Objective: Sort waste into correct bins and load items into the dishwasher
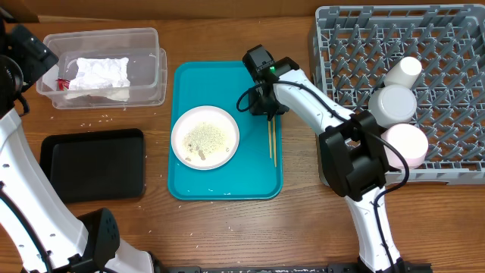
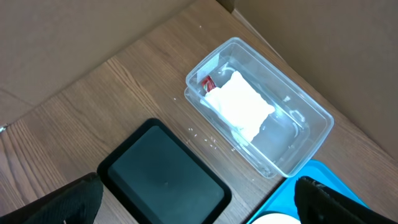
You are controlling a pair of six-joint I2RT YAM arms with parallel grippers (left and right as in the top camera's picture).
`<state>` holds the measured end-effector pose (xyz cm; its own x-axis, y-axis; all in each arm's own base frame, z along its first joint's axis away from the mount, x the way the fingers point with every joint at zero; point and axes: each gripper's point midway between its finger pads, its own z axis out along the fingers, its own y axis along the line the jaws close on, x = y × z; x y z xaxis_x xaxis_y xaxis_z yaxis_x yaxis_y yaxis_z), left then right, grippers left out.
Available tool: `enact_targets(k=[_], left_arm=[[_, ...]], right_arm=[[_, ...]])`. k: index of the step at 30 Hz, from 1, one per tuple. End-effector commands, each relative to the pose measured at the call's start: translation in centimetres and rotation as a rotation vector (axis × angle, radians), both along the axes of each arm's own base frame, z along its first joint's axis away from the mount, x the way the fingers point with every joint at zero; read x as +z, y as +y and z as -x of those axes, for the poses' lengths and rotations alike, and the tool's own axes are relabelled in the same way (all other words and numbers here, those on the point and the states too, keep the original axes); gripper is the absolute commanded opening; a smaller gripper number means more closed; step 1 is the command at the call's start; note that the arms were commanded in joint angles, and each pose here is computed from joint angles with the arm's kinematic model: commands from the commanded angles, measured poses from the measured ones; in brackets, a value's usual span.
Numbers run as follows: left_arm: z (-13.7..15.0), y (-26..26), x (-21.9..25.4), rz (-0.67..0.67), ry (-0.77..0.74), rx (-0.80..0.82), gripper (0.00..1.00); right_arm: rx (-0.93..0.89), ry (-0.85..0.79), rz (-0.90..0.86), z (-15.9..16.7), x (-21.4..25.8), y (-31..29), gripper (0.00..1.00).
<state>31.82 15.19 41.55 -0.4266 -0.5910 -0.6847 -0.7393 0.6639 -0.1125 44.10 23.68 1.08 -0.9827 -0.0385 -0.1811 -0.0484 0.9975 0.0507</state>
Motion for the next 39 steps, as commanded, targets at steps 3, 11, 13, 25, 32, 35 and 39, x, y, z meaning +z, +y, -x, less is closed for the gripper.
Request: enact_targets(k=[3,11,13,25,32,35,39], left_arm=[[0.3,0.4,0.2,-0.016,0.001,0.009,1.00],[0.3,0.4,0.2,-0.016,0.001,0.009,1.00],[0.3,0.4,0.2,-0.016,0.001,0.009,1.00],[0.3,0.4,0.2,-0.016,0.001,0.009,1.00],[0.3,0.4,0.2,-0.016,0.001,0.009,1.00],[0.3,0.4,0.2,-0.016,0.001,0.009,1.00],[0.3,0.4,0.2,-0.016,0.001,0.009,1.00]], right_arm=[[0.013,0.044,-0.012,0.9,-1.4,0.8,0.33],[0.034,0.103,0.021,3.5,-3.5,0.9,0.09],[0.036,0.105,0.017,3.5,-3.3,1.1,0.04],[-0.044,-0.073,-0.079,-3.9,9.4,-1.3,0.04],[-0.039,-0.234,-0.103,-8.0,18.0,-9.6,0.04],[-0.028,-0.229,-0.123,-8.4,18.5,-12.7,0.04],[-0.016,-0.194,-0.138,-8.4,17.6,-15.9,0.04]])
